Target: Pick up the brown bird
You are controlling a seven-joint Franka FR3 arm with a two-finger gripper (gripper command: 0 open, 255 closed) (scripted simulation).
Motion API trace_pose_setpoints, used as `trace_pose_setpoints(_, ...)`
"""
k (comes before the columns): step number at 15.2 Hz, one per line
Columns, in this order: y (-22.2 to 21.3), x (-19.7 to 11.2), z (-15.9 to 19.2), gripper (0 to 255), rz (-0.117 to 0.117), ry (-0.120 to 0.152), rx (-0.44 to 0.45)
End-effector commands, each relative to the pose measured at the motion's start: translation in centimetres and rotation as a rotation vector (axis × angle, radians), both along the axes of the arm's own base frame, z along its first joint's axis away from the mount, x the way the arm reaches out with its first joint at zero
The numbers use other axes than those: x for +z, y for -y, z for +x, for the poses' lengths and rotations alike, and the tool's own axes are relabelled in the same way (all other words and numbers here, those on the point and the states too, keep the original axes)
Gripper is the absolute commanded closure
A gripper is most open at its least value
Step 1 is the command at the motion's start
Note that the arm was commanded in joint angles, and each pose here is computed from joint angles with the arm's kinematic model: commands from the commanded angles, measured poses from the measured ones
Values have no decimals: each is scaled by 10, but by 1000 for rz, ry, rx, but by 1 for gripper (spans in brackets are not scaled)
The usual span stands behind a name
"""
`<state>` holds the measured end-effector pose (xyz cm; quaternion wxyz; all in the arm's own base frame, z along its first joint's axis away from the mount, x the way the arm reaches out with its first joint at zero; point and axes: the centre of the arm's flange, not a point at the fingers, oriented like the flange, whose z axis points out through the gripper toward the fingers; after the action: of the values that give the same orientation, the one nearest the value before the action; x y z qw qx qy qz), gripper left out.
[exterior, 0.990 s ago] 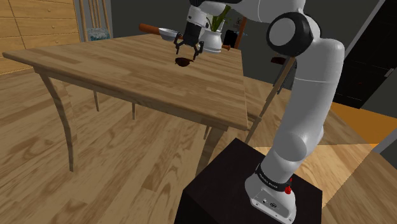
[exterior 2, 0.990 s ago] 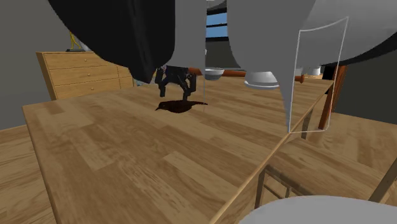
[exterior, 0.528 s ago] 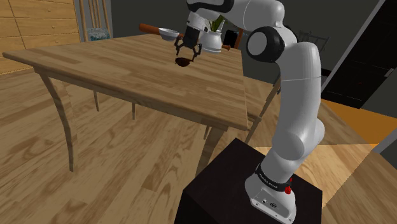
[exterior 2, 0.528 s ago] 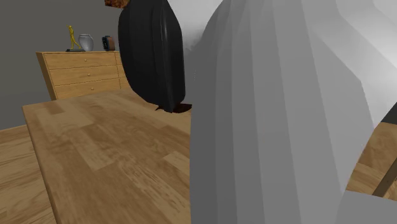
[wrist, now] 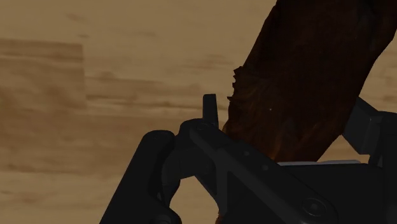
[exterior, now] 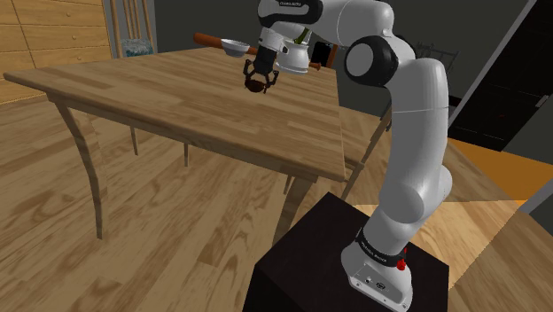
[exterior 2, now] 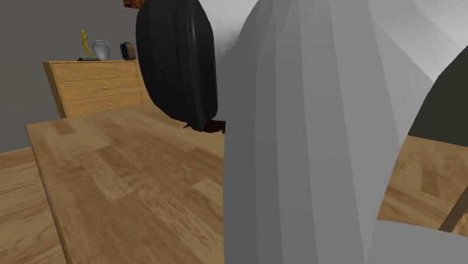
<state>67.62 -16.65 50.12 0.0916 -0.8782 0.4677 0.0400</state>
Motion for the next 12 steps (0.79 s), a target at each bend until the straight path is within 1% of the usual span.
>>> trace_pose_setpoints(1, 0, -1, 0, 255, 0, 0, 0)
trace_pose_setpoints(9, 0, -1, 0, 255, 0, 0, 0)
trace_pose_setpoints(12, 0, 15, 0, 255, 0, 0, 0)
